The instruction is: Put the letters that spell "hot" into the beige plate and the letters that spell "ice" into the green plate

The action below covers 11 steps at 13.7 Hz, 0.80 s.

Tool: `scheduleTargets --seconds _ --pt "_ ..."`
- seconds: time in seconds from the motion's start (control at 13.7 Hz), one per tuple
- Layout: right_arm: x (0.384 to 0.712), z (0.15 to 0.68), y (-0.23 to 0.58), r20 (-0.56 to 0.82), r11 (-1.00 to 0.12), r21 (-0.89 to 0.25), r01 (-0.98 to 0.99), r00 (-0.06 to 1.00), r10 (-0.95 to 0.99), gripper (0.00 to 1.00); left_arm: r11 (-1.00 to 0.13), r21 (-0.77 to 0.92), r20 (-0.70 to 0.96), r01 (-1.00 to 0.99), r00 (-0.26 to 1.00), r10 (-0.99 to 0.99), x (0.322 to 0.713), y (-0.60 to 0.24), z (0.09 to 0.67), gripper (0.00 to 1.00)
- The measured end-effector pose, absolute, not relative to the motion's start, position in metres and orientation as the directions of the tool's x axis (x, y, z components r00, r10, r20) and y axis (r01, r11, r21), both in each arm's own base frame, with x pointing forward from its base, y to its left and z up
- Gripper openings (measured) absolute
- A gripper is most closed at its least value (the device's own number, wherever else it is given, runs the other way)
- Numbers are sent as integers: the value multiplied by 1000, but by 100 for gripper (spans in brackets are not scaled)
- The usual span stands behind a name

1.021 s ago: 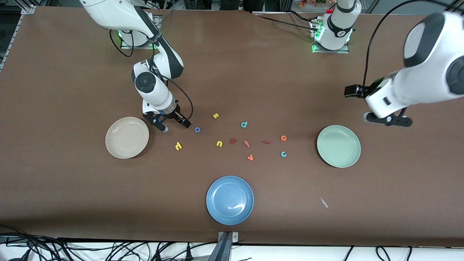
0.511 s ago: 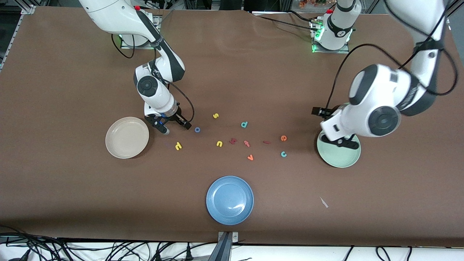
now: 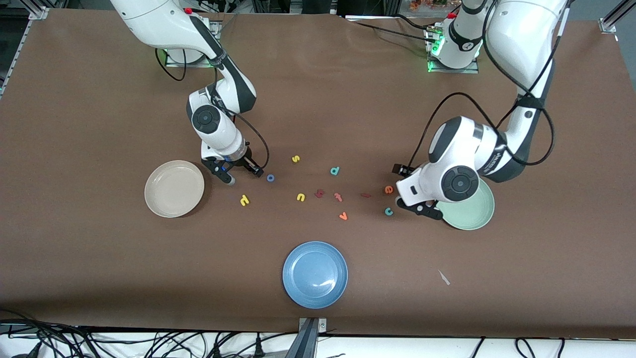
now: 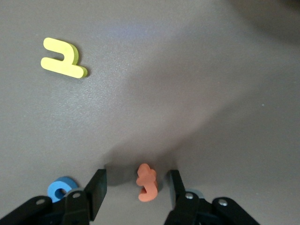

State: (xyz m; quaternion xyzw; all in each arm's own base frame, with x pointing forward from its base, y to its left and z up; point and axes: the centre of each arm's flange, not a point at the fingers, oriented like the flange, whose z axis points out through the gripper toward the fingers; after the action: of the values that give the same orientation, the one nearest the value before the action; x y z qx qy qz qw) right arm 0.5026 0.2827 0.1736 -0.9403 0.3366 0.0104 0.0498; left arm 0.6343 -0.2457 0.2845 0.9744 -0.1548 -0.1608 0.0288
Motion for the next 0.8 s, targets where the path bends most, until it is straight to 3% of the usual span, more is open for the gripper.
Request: scheduleTargets --seconds 0.22,0.29,0.44,0.58,0.66,0.8 --pt "504 174 283 -53 -766 -87 -636 771 -634 39 -943 125 -205 -309 922 -330 652 -256 251 100" --pt "504 174 283 -53 -766 -87 -637 771 -635 39 -927 136 -184 -349 911 -369 655 -257 239 100" --pt "505 178 284 -50 -765 -94 -638 770 -636 21 -882 157 -151 -445 871 -467 658 -257 221 99" --pt "506 177 285 -51 -765 -94 -638 770 -636 19 -837 161 -129 -524 829 -544 659 -258 208 88" --pt "507 177 285 -51 -765 -94 -637 770 -636 19 -820 146 -131 -554 811 -571 658 -260 203 88" --pt "509 178 286 -55 -766 -88 -637 770 -635 19 -792 105 -138 -601 780 -611 654 -268 192 70"
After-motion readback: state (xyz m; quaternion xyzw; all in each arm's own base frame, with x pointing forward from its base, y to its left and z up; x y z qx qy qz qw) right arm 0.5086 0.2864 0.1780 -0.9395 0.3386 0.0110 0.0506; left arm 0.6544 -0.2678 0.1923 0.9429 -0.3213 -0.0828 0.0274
